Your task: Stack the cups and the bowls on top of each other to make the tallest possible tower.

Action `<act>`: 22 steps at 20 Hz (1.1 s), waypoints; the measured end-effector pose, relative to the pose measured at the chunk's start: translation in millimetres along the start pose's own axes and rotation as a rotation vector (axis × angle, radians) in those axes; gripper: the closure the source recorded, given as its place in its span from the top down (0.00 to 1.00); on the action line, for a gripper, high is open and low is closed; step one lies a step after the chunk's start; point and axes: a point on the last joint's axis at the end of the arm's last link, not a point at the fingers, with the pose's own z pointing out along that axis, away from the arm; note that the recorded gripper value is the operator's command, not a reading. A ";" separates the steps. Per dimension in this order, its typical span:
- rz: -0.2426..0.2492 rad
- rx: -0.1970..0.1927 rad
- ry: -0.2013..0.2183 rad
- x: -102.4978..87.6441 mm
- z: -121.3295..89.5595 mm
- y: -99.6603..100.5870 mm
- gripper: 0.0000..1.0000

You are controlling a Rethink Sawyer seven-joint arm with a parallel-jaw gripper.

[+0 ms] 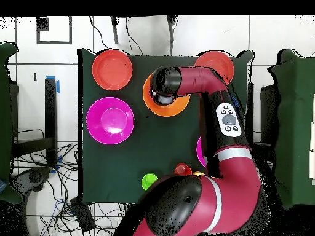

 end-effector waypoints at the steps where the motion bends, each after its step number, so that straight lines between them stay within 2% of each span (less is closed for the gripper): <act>1: -0.002 -0.001 0.004 1.1 2.6 2.1 1.00; 12: -0.009 -0.006 0.015 2.9 16.3 11.6 1.00; 13: -0.008 -0.006 0.015 2.2 16.9 11.3 0.00; 22: 0.000 0.005 0.008 -1.1 15.7 4.3 0.00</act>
